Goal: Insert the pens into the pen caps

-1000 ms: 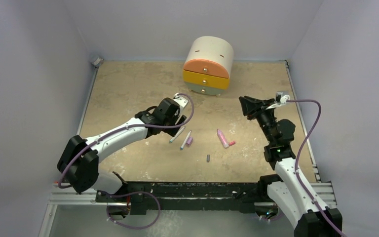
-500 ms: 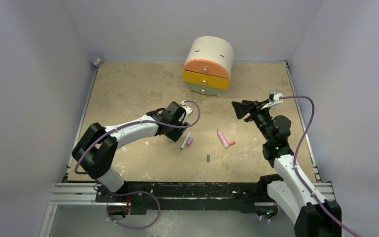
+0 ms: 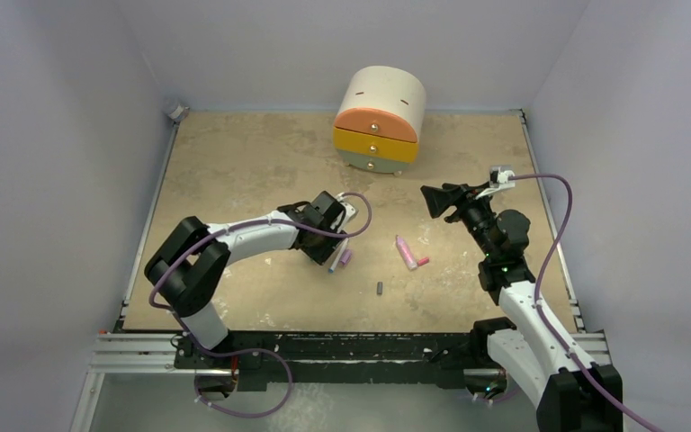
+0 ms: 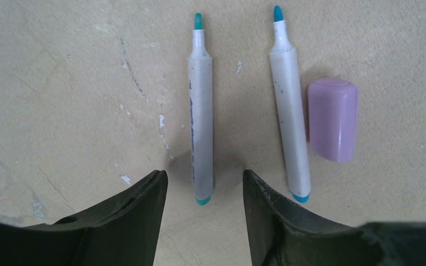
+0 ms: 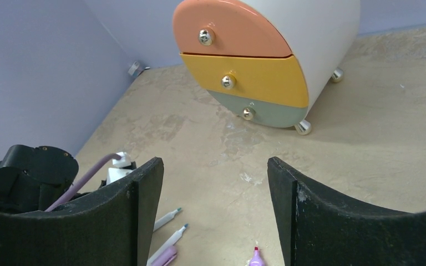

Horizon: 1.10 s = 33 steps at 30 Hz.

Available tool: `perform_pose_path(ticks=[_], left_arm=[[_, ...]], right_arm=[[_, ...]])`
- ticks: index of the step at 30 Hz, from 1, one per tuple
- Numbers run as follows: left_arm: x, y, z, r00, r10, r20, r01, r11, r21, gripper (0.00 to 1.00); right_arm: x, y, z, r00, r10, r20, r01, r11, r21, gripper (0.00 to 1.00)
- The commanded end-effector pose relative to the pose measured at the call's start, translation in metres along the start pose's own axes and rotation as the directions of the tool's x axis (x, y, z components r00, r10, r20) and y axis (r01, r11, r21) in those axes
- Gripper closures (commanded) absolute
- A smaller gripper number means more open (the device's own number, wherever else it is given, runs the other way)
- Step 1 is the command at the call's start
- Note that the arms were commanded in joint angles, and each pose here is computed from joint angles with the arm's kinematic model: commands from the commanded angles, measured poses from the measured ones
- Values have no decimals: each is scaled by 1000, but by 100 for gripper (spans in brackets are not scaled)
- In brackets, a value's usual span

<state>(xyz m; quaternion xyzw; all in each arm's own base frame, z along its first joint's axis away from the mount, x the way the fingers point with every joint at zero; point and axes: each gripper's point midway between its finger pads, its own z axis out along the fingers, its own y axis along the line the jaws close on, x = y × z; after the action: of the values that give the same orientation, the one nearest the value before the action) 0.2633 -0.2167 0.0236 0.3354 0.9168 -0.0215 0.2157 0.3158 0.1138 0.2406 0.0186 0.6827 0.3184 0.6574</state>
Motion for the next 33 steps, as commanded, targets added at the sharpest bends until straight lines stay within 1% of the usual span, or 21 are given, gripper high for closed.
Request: perform_pose_path(ticks=[1,7,8,12,13,14,16,19,21,23,25,28,30,31,33], left_arm=[[-13,-7,0,1000,11,21,-11,1000,13,52],[-5,-6,7,1000,13,-18,-13,1000,0,58],[-2,-6,9,999,14,-28,-14,1000,1,61],[0,-8,9,999,14,-38,-13,1000,15,93],[-1,-9,8,999,16,-32,-15,1000,16,98],[-2,-8,6,1000,15,-26,-14,1000,16,100],[-5,-8,4,1000,16,-16,-16,1000,18,100],[-12,-7,-4,1000,1,11,-1,1000,11,100],[-24,-4,-16,998,-25,59,25,1000,2,100],[-44,2,-35,989,-61,136,64,998,-17,100],[-69,7,-58,966,-103,239,112,993,-25,100],[-101,12,-87,901,-178,395,193,981,1,100],[-117,14,-101,848,-219,482,236,971,27,100],[-129,13,-110,807,-236,541,245,968,55,100],[-140,10,-122,744,-265,614,251,962,111,100]], right_arm=[[-9,5,-1,999,-18,33,19,1000,-14,28],[-5,2,-1,1000,-16,24,16,1000,-5,28],[-4,2,-1,1000,-17,22,17,1000,-9,28],[-2,0,-1,1000,-18,15,18,1000,-4,32],[-2,0,0,1000,-17,14,17,1000,-1,32],[-2,-1,0,1000,-14,12,14,1000,3,32],[-1,-3,2,1000,4,0,-4,1000,21,32],[7,0,7,998,32,-51,-32,999,-2,28],[17,5,12,993,67,-97,-71,997,-38,27],[26,10,16,989,80,-125,-91,992,-85,27],[26,16,21,991,82,-108,-95,988,-120,27],[32,12,29,990,82,-118,-93,991,-91,27],[32,12,35,989,77,-125,-87,993,-80,26],[31,14,37,989,80,-124,-91,992,-87,26],[29,22,44,987,92,-129,-107,988,-110,23]])
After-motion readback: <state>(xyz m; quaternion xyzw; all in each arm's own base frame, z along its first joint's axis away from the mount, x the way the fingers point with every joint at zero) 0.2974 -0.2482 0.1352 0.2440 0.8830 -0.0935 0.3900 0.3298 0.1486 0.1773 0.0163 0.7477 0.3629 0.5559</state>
